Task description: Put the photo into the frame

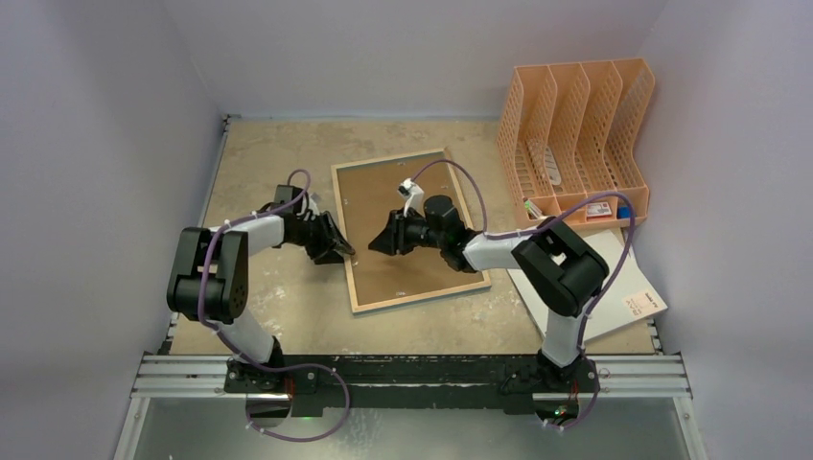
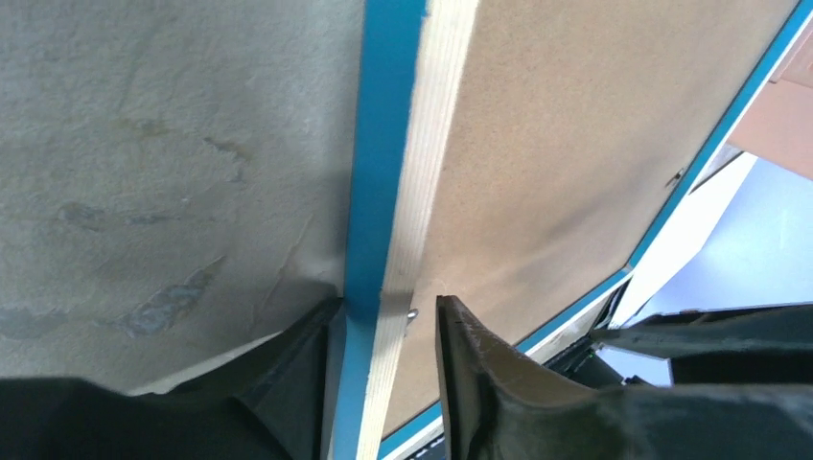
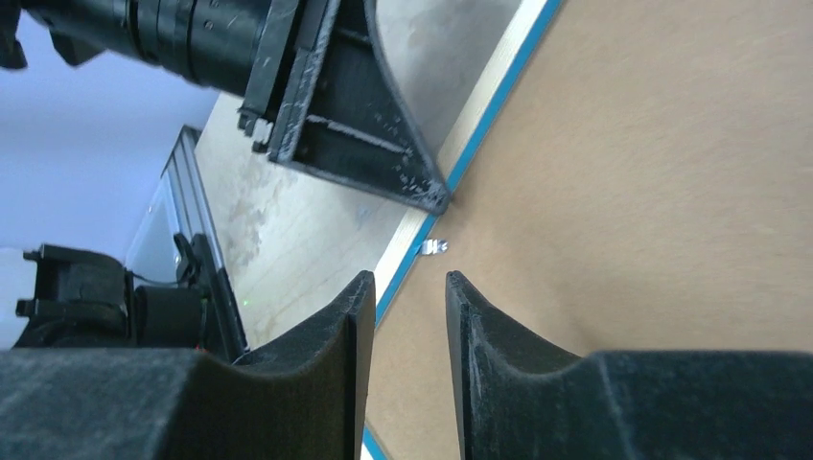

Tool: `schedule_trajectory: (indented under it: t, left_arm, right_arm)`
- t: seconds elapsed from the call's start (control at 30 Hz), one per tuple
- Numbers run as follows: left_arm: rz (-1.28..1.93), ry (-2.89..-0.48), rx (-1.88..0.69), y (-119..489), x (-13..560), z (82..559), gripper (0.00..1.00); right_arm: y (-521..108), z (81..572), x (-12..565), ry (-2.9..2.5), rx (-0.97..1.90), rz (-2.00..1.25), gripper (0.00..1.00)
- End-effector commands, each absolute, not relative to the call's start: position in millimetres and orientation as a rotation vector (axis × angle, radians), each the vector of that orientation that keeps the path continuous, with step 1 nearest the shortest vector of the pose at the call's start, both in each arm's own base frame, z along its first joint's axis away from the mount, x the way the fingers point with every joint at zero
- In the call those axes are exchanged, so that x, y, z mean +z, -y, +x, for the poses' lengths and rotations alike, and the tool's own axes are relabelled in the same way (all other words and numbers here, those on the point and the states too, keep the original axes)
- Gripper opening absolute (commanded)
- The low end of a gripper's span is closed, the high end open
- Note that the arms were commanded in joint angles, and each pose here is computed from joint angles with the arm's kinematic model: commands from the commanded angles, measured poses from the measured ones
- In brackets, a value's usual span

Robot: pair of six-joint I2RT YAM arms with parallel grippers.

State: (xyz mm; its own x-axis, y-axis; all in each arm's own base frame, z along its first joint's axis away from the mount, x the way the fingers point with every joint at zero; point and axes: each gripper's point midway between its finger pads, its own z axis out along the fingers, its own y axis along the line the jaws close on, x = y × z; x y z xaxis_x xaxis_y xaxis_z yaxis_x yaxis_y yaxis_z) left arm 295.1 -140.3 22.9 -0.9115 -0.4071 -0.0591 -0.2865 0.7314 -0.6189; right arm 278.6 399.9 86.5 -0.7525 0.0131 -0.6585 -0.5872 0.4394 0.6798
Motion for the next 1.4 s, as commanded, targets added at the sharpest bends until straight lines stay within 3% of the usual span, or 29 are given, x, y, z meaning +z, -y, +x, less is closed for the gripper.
schedule_trajectory:
  t: [0.0, 0.1, 0.23, 0.33, 0.8, 1.07, 1.37]
  left_arm:
    - [-0.541, -2.727, -0.862, 135, 25, 310, 0.46]
    - [-0.519, -2.687, -0.850, 132, 29, 324, 0.52]
    - [-0.497, -2.649, -0.787, 123, 26, 342, 0.53]
    - [-0.483, -2.621, -0.737, 118, 22, 354, 0.48]
    - [-0.461, -2.625, -0.714, 116, 0, 353, 0.19]
    - [-0.464, -2.631, -0.724, 116, -8, 343, 0.18]
    - [-0.457, -2.643, -0.742, 118, -13, 342, 0.19]
  right_arm:
    - [-389, 304, 99, -2.088, 1.256, -0.403, 0.36]
    - [-384, 321, 89, -2.179, 1.181, -0.336, 0.36]
    - [-388, 347, 94, -2.216, 1.150, -0.306, 0.38]
    - [-399, 364, 101, -2.215, 1.160, -0.305, 0.43]
    - [-447, 428, 68, -2.275, 1.177, -0.138, 0.38]
    - [-446, 462, 49, -2.263, 1.036, -0.021, 0.35]
    - [-459, 468, 25, -2.290, 1.060, -0.066, 0.34]
